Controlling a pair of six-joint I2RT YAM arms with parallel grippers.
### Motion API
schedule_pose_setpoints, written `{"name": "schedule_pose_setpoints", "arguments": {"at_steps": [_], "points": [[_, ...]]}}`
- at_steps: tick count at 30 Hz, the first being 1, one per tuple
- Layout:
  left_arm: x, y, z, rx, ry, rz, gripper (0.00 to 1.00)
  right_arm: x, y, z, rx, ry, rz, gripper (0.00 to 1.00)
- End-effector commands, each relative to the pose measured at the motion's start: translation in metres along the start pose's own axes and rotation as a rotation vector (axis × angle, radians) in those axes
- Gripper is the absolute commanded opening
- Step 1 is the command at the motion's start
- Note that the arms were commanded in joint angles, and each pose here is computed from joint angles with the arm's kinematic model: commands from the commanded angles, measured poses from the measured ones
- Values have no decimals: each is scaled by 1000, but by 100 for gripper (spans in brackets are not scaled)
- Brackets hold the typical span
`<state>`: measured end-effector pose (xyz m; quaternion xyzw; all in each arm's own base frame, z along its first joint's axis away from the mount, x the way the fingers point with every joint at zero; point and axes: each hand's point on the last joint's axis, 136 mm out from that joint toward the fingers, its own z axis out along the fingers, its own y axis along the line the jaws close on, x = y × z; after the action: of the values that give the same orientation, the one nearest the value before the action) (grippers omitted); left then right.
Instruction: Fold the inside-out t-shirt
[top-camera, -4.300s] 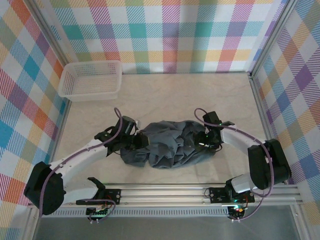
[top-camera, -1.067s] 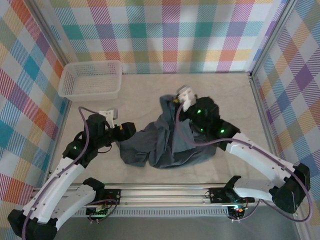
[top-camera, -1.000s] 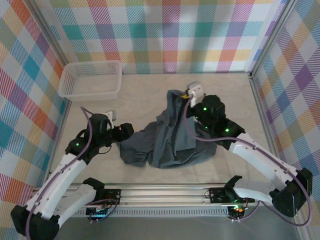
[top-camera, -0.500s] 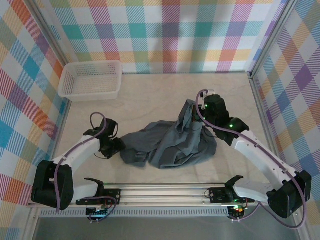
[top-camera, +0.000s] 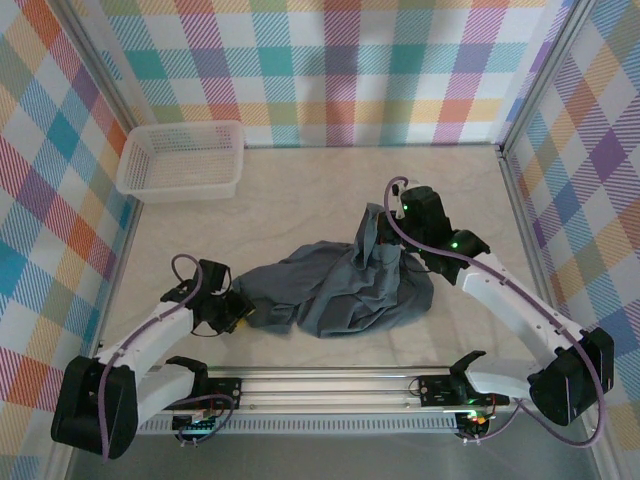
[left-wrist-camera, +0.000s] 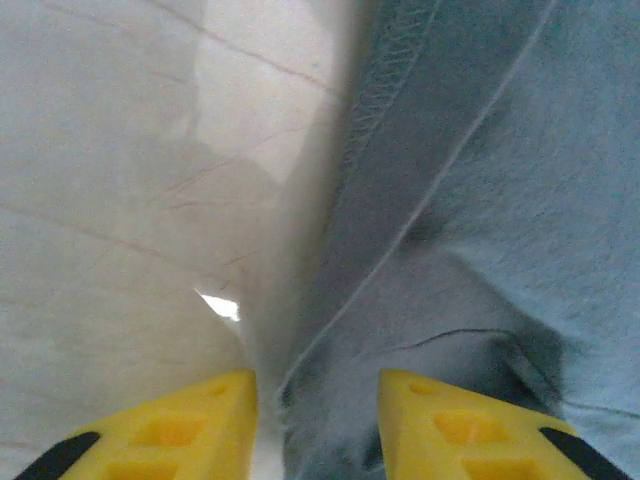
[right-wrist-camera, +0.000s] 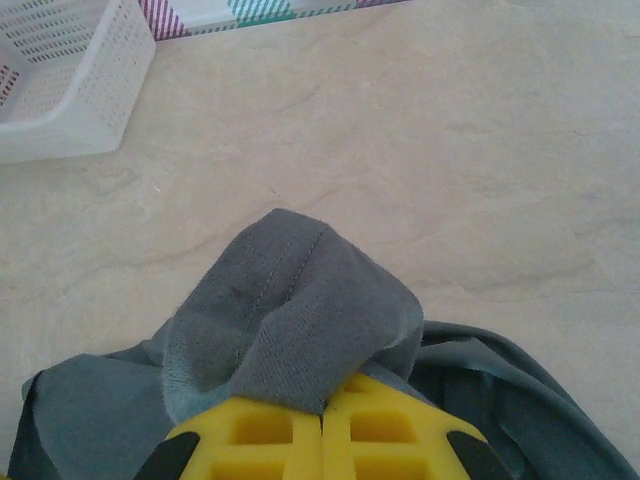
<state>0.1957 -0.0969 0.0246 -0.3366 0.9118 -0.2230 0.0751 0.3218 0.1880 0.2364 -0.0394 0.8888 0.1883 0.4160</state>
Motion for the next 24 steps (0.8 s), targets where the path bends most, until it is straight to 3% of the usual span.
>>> {"name": "schedule_pose_setpoints", "arguments": {"at_steps": [1, 7, 9, 12, 14, 17, 20, 24], "points": [[2, -5, 6, 40, 20, -24, 30, -12, 9, -5, -30, -24, 10, 0], [1, 0, 6, 19, 9, -20, 22, -11, 9, -6, -35, -23, 19, 0], [1, 0, 5, 17, 5, -19, 4, -14, 9, -8, -35, -27, 24, 0], [-10, -31, -23, 90, -33, 33, 0, -34, 13, -25, -32, -67, 47, 0], [-33, -85, -84, 193, -152, 148, 0, -71, 12, -55, 1, -171, 41, 0], [-77, -160, -213, 290, -400, 314, 0, -156, -8, -123, 73, -412, 79, 0], [-108, -211, -320, 372, -570, 392, 0, -218, -34, -189, 180, -592, 114, 0], [-130, -237, -395, 480, -712, 392, 0, -247, -44, -229, 247, -705, 77, 0]]}}
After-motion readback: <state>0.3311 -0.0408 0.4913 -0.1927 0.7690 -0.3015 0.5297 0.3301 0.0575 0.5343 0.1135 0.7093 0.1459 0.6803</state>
